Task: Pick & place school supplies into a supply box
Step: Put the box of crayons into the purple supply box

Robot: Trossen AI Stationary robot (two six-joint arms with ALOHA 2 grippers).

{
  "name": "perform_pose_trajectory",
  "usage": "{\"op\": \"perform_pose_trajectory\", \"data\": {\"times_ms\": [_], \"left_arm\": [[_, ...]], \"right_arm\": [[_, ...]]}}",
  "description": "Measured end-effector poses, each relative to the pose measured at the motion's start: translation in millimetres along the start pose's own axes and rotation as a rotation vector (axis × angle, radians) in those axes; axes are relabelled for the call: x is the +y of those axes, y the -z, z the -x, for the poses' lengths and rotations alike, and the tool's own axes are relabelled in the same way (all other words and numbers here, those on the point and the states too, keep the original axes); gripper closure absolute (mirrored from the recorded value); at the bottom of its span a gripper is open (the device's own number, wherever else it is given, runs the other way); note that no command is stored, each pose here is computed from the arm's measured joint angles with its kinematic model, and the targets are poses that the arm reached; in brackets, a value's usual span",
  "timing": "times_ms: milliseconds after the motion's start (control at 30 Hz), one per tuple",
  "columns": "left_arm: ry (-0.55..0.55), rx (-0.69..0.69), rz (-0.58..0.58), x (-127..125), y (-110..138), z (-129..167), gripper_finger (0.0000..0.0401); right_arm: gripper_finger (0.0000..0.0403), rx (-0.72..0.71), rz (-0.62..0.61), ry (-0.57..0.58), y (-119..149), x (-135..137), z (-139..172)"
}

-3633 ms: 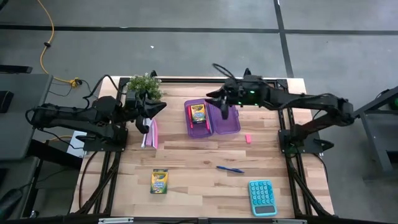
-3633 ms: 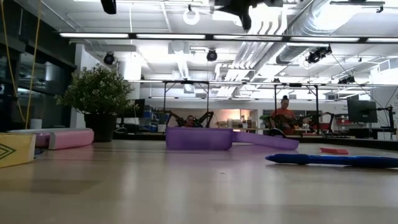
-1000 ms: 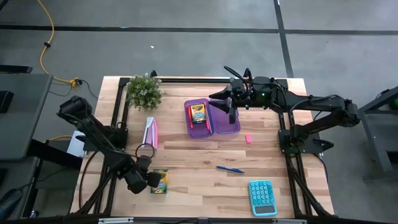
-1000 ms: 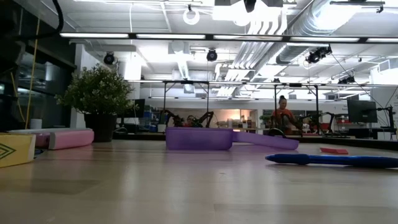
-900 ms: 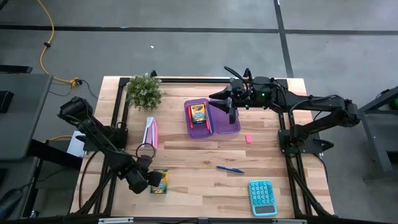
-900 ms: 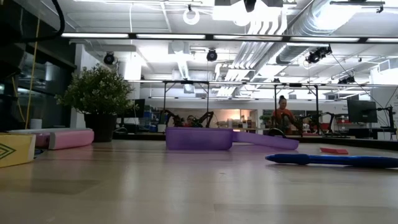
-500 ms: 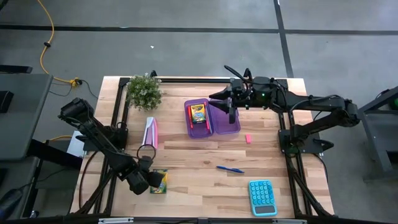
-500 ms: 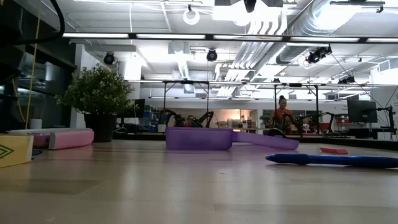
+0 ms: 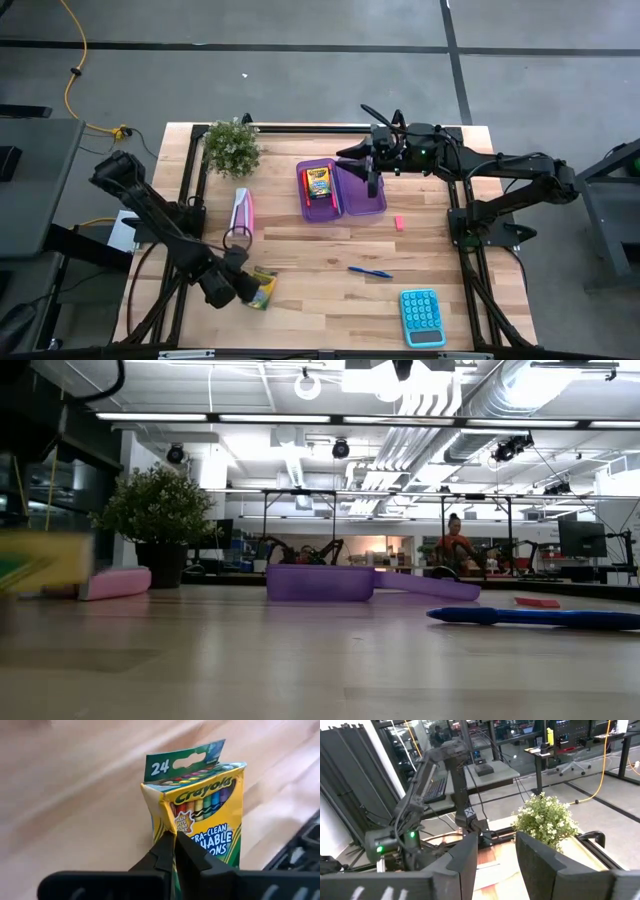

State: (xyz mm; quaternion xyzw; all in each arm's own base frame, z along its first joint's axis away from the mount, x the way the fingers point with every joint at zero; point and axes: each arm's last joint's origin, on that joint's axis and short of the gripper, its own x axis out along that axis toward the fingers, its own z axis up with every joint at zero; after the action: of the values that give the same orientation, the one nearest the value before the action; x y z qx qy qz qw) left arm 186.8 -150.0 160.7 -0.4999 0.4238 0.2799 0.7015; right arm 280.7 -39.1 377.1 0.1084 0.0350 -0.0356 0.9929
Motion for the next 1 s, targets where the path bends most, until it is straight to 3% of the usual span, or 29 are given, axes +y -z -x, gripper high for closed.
{"op": "perform_pose_trajectory", "data": {"times_ms": [200, 533, 800, 1000], "left_arm": [[0.104, -0.146, -0.107, 0.1, -29.8, 40.3, 0.0400], [0.332, -0.599, -0.247, -4.6, -101.9, 105.4, 0.0401], [0.389, -0.858, -0.377, -15.9, -150.7, 125.4, 0.0401], [0.390, -0.881, -0.388, -17.0, -167.6, 123.1, 0.0401]], "right_arm": [[0.0277, 0.023, 0.002, -0.024, 1.8, 0.5, 0.0], [0.0277, 0.221, -0.040, -0.043, 22.4, 10.6, 1.7], [0.0277, 0.228, -0.029, -0.055, 25.8, 24.4, 1.7], [0.0277, 0.201, -0.019, -0.018, 24.3, 25.9, 1.3]]}}
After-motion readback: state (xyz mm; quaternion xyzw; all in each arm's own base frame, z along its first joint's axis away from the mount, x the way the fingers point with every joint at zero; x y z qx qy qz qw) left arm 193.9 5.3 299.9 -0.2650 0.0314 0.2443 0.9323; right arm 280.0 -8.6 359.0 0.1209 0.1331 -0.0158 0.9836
